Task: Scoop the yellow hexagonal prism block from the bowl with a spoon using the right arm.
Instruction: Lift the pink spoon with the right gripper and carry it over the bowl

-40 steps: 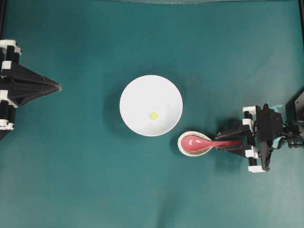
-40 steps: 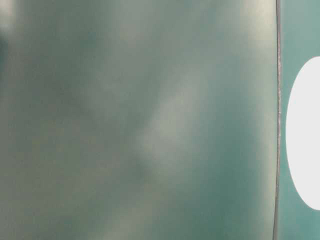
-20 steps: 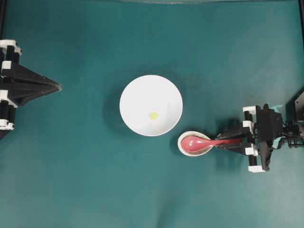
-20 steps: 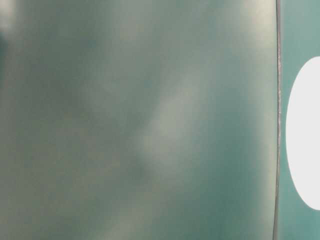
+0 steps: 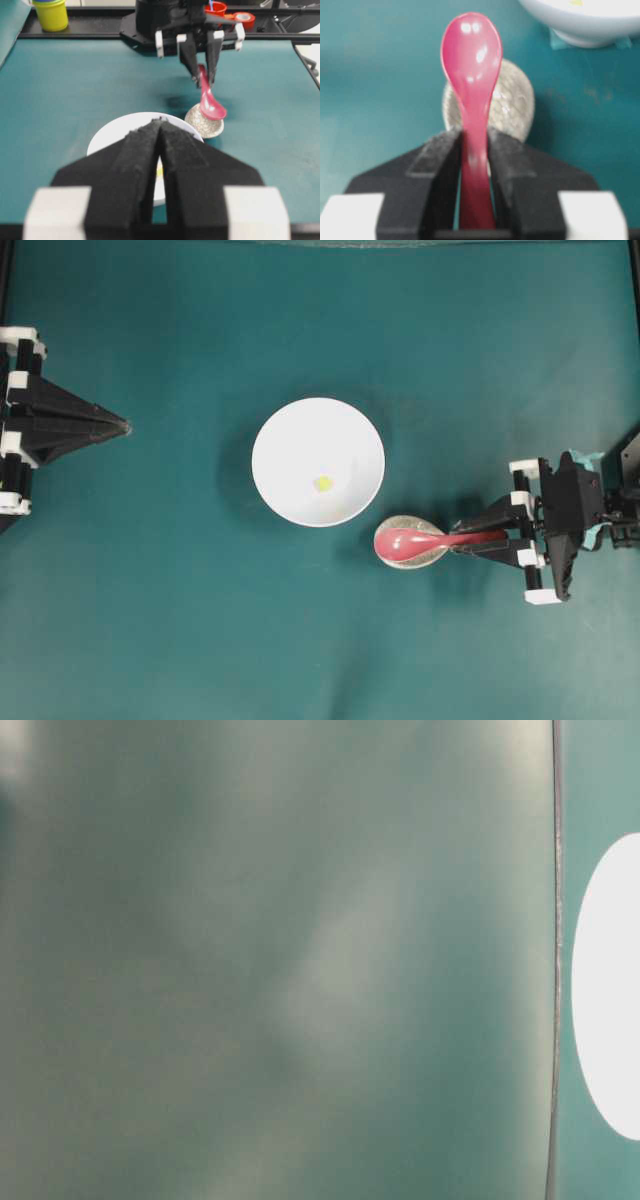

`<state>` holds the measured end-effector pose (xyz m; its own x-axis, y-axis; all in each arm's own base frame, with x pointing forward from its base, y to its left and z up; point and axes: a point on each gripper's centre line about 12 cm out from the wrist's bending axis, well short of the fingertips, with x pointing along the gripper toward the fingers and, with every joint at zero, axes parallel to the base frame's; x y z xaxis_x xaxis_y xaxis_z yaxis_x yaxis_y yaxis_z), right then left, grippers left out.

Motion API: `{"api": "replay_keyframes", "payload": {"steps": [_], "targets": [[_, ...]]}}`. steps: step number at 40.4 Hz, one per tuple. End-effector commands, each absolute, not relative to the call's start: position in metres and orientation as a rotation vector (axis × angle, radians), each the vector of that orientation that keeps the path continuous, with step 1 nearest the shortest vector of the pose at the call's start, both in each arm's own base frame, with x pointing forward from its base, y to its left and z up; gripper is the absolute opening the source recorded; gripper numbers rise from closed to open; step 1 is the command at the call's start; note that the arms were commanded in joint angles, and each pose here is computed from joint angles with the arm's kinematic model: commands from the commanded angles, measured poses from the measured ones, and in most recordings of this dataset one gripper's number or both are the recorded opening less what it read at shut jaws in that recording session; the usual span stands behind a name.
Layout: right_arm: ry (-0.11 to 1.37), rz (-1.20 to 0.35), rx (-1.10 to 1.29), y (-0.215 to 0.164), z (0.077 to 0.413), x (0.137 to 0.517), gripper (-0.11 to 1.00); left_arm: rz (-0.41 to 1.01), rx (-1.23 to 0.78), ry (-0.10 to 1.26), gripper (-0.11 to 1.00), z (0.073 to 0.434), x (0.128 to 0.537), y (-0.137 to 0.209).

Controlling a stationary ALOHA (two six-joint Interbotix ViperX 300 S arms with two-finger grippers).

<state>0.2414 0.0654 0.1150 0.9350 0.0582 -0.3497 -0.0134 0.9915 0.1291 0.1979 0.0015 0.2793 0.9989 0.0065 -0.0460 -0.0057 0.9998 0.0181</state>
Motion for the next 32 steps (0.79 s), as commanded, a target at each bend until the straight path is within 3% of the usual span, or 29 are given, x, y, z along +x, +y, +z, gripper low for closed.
{"api": "replay_keyframes", "payload": {"steps": [1,19,32], "targets": [[0.339,0.047,0.134,0.067,0.133,0.251,0.24,0.008,0.015,0.026,-0.01,0.288,0.201,0.002],[0.404,0.098,0.190,0.059,0.218,0.287,0.24,0.007,0.010,-0.001,-0.01,0.293,0.199,0.002],[0.466,-0.031,0.267,0.007,0.244,0.302,0.24,0.008,0.012,0.006,-0.01,0.292,0.199,0.002]]}}
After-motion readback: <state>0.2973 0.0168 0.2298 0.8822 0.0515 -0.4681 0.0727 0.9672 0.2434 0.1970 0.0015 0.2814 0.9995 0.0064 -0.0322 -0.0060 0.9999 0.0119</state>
